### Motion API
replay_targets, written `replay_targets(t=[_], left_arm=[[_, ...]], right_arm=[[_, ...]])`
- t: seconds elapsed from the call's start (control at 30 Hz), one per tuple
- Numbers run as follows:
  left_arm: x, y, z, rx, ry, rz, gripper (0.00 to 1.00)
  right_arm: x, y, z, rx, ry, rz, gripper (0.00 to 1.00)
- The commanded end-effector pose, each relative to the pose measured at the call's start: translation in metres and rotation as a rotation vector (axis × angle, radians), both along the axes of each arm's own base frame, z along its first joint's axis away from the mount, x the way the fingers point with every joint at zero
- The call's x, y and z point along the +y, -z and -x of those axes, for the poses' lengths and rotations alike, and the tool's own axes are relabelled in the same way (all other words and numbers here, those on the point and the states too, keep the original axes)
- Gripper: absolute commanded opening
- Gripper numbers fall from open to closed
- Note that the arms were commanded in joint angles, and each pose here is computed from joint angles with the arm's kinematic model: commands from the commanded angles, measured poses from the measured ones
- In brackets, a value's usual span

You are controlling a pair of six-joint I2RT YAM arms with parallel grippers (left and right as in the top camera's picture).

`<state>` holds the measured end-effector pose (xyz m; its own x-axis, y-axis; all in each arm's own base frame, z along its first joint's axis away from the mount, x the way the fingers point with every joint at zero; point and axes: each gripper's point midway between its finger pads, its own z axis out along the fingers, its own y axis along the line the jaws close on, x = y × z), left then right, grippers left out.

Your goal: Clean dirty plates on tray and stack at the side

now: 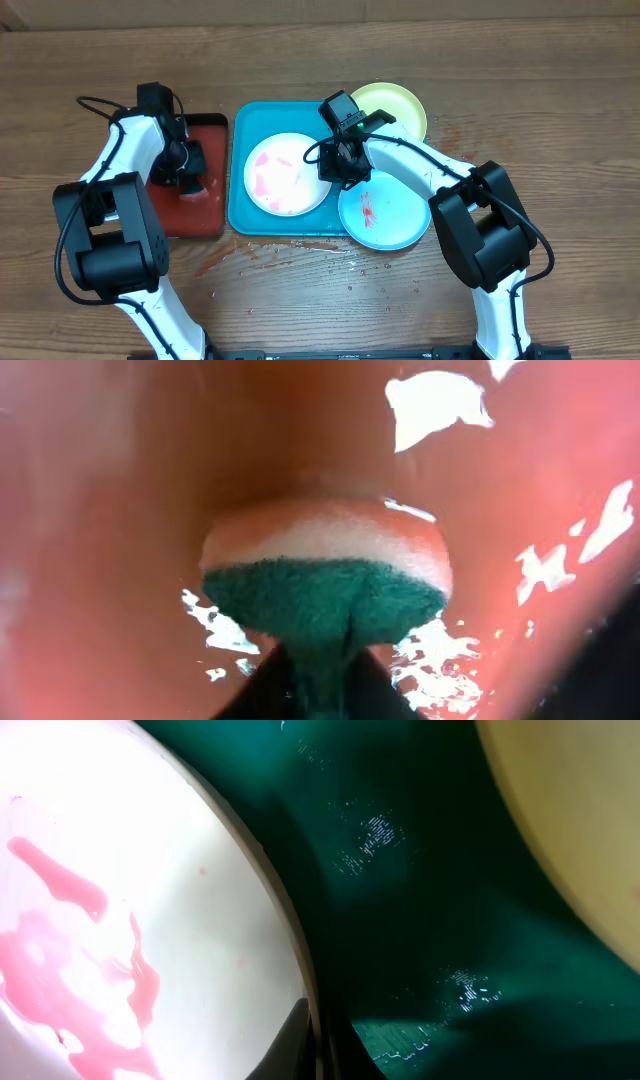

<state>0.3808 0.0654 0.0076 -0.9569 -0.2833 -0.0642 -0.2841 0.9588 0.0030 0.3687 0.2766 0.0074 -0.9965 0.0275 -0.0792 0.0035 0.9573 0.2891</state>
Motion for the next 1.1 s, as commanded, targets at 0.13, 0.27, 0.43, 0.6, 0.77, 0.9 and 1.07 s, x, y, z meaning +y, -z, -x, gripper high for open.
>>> replay_targets(t=[0.13, 0.27, 0.43, 0.6, 0.77, 0.9, 1.07], left_arm=[[-0.002, -0.015, 0.001, 0.025, 0.012, 0.008, 1.00], [0.002, -0.070, -0.021, -0.015, 0.012, 0.001, 1.00], [0.001, -0.130, -0.035, -0.073, 0.016, 0.006, 1.00], [-0.011, -0.177, -0.044, -0.151, 0.027, 0.066, 1.00], [-0.028, -0.185, -0.050, -0.192, 0.043, 0.166, 1.00], [-0.031, -0.186, -0.051, -0.196, 0.046, 0.185, 1.00], [-0.031, -0.185, -0.051, -0.196, 0.046, 0.185, 1.00]], right_arm=[[-0.009, 0.026, 0.013, 0.045, -0.026, 0.058, 0.04], [-0.008, 0.026, 0.012, 0.033, -0.051, 0.057, 0.04], [-0.007, 0.019, 0.010, 0.029, -0.059, 0.055, 0.04], [-0.016, -0.023, -0.009, -0.071, -0.075, 0.126, 0.04], [-0.031, -0.063, -0.025, -0.160, -0.044, 0.212, 0.04], [-0.043, -0.095, -0.035, -0.241, -0.016, 0.277, 0.04], [-0.048, -0.116, -0.039, -0.323, -0.005, 0.338, 0.04]])
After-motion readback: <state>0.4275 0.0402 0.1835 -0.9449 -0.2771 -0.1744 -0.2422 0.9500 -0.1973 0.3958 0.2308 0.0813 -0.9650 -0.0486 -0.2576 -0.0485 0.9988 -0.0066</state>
